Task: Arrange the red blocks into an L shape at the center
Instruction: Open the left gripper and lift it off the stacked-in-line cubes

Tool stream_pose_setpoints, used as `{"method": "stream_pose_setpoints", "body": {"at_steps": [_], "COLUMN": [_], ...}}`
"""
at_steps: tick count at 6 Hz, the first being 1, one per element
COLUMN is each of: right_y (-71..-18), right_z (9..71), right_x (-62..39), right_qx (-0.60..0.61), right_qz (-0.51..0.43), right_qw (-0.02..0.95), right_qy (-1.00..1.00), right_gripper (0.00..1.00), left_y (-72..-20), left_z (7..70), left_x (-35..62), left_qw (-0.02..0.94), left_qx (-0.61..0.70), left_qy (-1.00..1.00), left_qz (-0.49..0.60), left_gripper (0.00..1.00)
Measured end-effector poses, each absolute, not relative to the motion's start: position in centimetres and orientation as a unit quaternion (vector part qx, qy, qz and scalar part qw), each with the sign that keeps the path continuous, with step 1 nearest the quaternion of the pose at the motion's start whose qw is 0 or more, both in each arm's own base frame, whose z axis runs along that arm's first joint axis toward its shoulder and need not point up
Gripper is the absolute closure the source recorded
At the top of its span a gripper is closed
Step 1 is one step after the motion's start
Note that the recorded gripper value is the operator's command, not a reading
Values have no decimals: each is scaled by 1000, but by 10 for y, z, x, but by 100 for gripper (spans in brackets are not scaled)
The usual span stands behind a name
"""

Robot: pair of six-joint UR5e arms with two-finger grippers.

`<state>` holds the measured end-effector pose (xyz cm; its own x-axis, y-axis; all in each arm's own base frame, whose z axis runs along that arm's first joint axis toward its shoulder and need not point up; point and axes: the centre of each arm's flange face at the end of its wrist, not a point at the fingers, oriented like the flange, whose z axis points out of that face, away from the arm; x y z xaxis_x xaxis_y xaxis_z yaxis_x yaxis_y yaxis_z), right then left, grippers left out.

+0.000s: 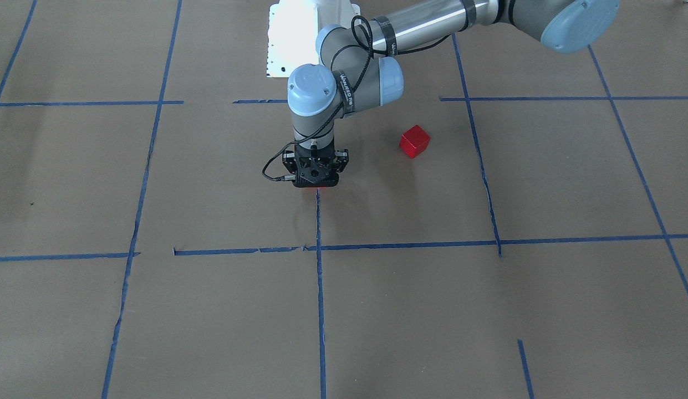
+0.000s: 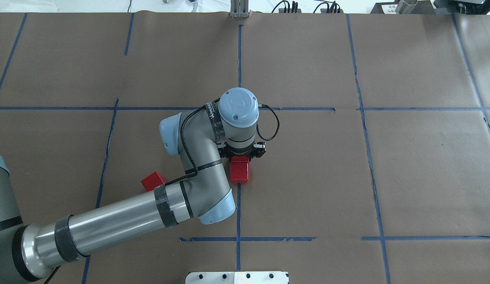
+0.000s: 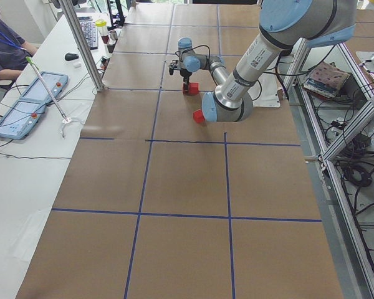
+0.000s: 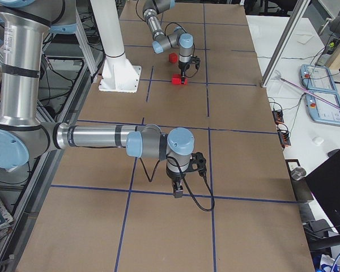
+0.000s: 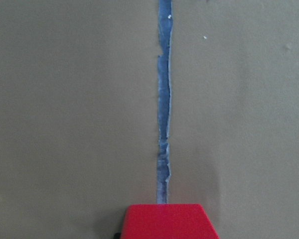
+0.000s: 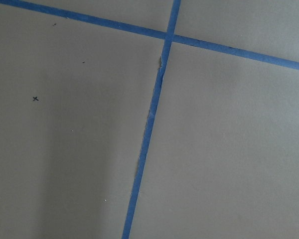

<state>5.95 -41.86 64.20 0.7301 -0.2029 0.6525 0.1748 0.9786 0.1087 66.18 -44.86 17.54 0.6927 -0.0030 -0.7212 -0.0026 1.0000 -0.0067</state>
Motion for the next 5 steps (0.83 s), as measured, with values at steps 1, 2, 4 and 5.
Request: {"method": "stream_pose_setpoints", "body": {"at_steps": [1,2,4,5], "right_y": [-419,-419,-419,-419], "right_z": [642,642,642,641], "right_x": [60,59,59,59], "right_qx": [20,20,20,20], "right_qz": [-102,-101,-101,-101], "right_qw": [930,930,930,930], "right_qy": [-353,-353,-354,-354], "right_gripper": [0,0,0,0], "left_y": [-449,-448,-449,-454], "left_z": [176,178,175,164], "left_x": [662,663,660,651], "left_qw": [920,921,920,916], "left_qx": [-4,-5,-2,4], "left_qy": [392,389,393,401], "left_qz": [0,0,0,-1], "left_gripper": [40,20,0,0]}}
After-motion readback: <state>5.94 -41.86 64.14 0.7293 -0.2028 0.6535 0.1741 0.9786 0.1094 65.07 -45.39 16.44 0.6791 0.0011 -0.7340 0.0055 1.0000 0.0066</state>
